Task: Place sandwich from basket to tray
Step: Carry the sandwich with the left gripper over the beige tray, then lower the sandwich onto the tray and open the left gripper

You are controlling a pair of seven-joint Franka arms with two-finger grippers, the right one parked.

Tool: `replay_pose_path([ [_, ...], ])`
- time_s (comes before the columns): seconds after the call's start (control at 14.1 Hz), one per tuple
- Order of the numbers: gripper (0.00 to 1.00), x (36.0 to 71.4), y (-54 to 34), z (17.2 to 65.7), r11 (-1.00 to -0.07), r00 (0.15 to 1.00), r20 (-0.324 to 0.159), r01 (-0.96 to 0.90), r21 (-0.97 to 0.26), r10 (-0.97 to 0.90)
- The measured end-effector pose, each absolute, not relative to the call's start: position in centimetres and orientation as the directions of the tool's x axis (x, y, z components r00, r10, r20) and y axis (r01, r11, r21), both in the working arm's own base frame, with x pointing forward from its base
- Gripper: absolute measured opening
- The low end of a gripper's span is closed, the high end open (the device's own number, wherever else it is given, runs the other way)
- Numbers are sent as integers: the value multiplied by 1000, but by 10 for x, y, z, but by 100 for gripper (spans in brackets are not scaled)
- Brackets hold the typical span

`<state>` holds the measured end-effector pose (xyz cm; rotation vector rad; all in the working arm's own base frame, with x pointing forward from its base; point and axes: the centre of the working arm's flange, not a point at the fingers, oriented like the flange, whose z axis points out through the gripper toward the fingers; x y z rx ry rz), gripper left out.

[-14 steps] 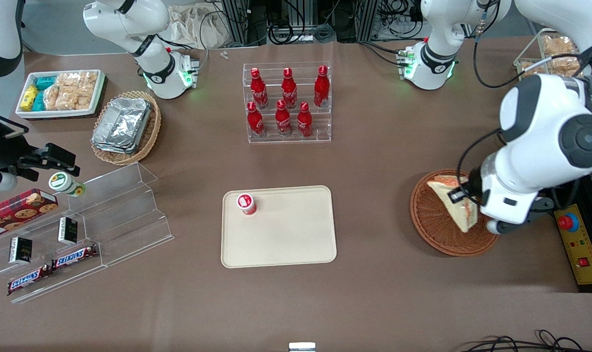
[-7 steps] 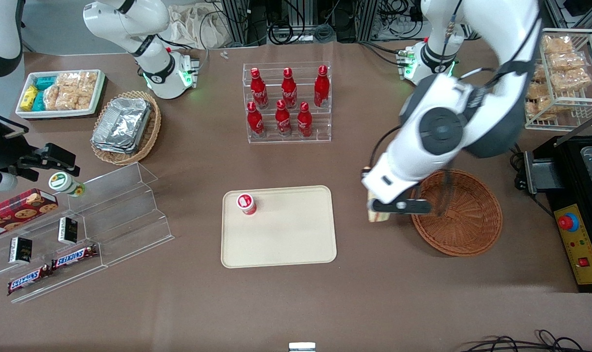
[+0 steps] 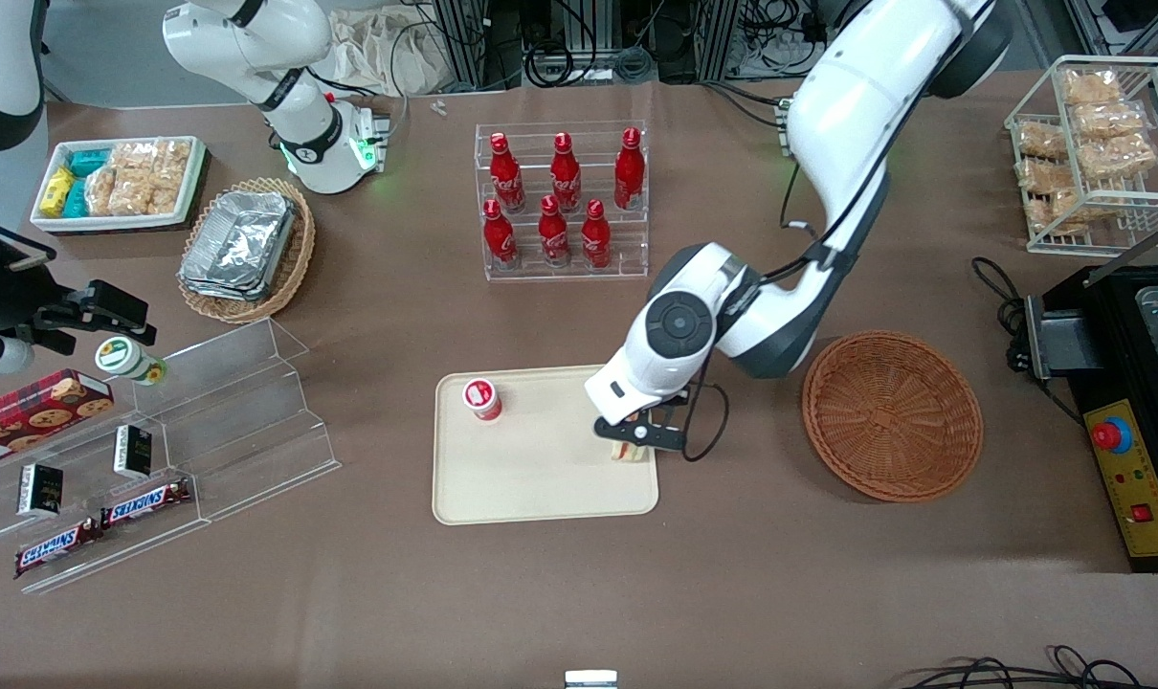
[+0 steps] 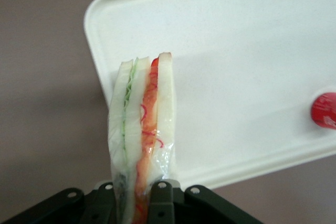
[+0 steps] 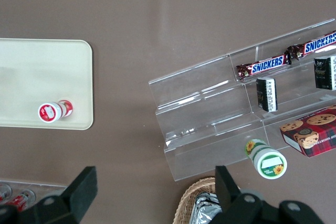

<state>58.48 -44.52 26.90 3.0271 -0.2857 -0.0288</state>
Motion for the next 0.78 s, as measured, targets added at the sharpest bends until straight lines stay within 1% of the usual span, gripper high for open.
replay_pose_path([
  [0.14,19,586,-452,236,-975,979,4,-202,91,-203],
  [0.21,19,589,-452,228,-974,978,10,-210,78,-210],
  [0.35,19,595,-451,231,-975,977,27,-213,68,-212],
  [0.5,19,599,-448,233,-979,981,32,-194,66,-192],
  [0.57,23,602,-444,233,-982,984,34,-178,65,-176],
  [0.64,24,606,-439,234,-985,986,35,-163,64,-161],
  [0.71,29,613,-431,235,-987,989,38,-148,66,-145],
  [0.78,40,620,-423,239,-989,991,44,-133,69,-130],
])
